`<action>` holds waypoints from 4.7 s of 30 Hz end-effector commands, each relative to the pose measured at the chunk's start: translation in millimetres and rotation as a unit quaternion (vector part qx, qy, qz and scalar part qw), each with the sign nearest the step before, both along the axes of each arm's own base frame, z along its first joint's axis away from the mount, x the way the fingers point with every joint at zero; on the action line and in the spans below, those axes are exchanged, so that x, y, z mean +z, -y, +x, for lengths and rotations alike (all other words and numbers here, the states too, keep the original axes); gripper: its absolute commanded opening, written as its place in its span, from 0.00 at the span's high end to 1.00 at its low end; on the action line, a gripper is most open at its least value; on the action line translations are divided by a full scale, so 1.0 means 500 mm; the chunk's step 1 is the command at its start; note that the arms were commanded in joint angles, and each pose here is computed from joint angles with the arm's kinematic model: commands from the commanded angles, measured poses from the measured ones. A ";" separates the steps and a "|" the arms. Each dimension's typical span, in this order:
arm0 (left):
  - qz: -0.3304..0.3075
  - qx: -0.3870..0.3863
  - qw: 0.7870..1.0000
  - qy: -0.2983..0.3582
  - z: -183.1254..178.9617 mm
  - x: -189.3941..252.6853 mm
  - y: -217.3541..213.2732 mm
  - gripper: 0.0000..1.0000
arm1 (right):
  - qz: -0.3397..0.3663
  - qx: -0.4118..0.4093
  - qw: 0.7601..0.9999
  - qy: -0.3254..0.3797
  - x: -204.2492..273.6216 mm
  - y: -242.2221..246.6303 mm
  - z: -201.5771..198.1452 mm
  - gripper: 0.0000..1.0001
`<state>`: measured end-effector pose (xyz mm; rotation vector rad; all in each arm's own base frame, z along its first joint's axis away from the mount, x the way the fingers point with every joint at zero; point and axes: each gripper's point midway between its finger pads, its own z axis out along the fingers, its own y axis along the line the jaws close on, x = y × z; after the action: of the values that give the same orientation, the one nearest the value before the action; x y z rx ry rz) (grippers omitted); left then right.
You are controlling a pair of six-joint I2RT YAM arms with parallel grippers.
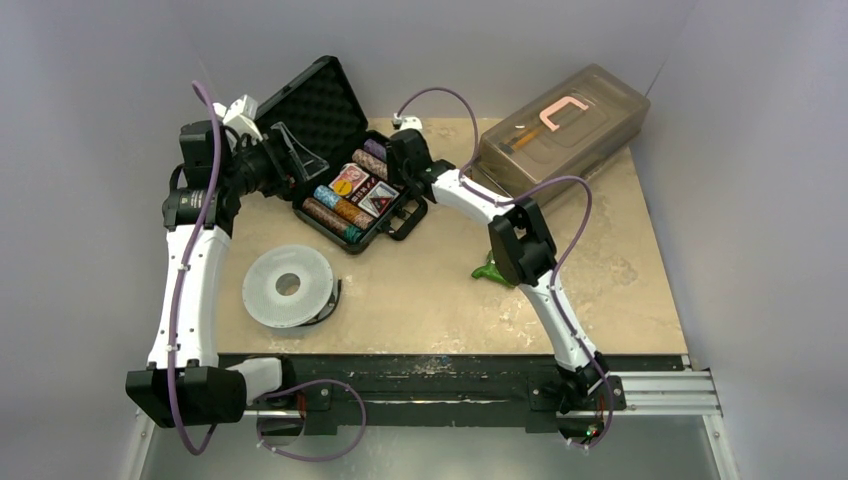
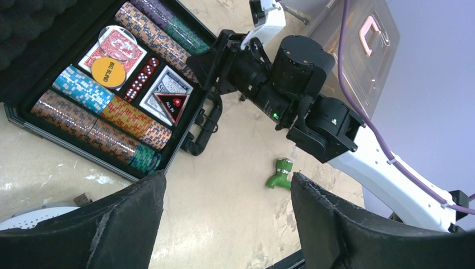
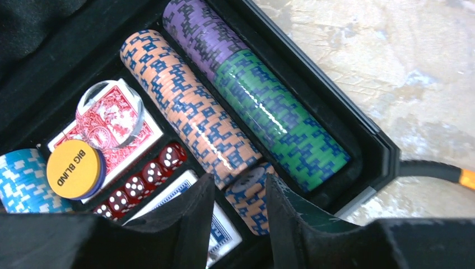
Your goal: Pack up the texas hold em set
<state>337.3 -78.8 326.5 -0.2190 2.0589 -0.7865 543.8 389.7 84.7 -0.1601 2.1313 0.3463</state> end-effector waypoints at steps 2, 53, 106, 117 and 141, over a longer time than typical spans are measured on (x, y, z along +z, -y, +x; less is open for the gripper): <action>-0.006 -0.009 0.999 0.033 0.005 0.036 0.015 0.21 | 0.007 -0.012 0.999 0.049 0.128 0.030 -0.002 0.61; -0.059 0.097 0.993 -0.016 0.343 -0.055 -0.143 0.31 | 0.098 0.115 0.986 -0.074 0.163 0.141 -0.374 0.11; -0.034 -0.034 0.931 -0.362 0.033 -0.512 0.041 0.75 | 0.014 -0.006 0.997 -0.077 -0.036 0.133 -0.206 0.84; -0.048 -0.044 0.933 -0.355 0.036 -0.499 0.052 0.70 | 0.173 -0.040 0.975 -0.136 -0.018 0.130 -0.217 0.59; -0.056 -0.056 0.936 -0.343 0.035 -0.485 0.068 0.70 | 0.314 0.001 0.925 -0.214 -0.042 0.049 -0.247 0.77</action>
<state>378.6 -120.2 121.9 -0.4624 2.5565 -1.1192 432.0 350.3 56.9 0.3054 2.3295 0.9973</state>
